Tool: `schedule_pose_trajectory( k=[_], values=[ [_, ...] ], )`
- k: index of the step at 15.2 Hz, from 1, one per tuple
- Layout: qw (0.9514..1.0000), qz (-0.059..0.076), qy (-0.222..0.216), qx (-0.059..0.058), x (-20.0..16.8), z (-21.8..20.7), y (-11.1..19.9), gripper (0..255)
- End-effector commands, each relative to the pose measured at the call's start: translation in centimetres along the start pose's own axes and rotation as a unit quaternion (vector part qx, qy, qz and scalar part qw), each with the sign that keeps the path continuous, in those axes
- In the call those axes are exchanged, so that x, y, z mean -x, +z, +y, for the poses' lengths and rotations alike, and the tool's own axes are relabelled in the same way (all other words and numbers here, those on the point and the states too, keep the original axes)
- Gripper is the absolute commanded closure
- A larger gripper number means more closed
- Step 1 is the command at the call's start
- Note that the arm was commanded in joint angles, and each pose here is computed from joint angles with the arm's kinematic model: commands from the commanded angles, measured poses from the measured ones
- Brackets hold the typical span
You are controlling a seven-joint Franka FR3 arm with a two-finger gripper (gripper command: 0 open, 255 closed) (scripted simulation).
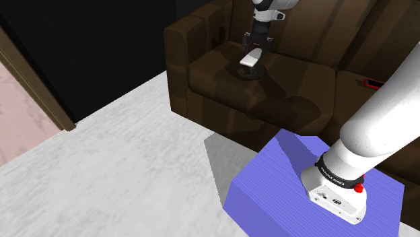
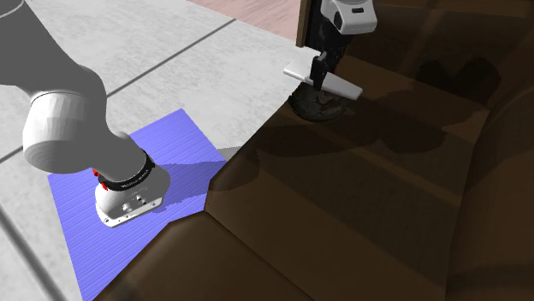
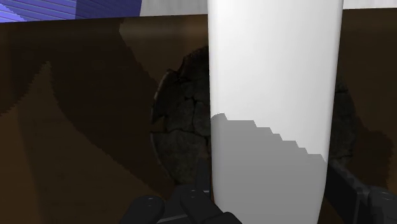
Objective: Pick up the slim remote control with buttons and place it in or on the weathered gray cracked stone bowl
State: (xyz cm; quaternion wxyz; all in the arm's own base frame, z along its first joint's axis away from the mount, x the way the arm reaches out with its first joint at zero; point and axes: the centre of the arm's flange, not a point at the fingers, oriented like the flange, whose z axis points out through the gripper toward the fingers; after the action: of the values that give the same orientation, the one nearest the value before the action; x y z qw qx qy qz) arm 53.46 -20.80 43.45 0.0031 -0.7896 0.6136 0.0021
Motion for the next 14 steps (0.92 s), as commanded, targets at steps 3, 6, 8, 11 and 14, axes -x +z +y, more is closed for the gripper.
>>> schedule_pose_trajectory(
  k=[3,6,8,11,14],
  values=[
    [1.0000,0.000,0.000,0.000,0.0,0.0,2.1,255],
    [1.0000,0.000,0.000,0.000,0.0,0.0,3.7,255],
    [1.0000,0.000,0.000,0.000,0.0,0.0,4.7,255],
    [1.0000,0.000,0.000,0.000,0.0,0.0,5.1,255],
    [1.0000,0.000,0.000,0.000,0.0,0.0,5.1,255]
  ],
)
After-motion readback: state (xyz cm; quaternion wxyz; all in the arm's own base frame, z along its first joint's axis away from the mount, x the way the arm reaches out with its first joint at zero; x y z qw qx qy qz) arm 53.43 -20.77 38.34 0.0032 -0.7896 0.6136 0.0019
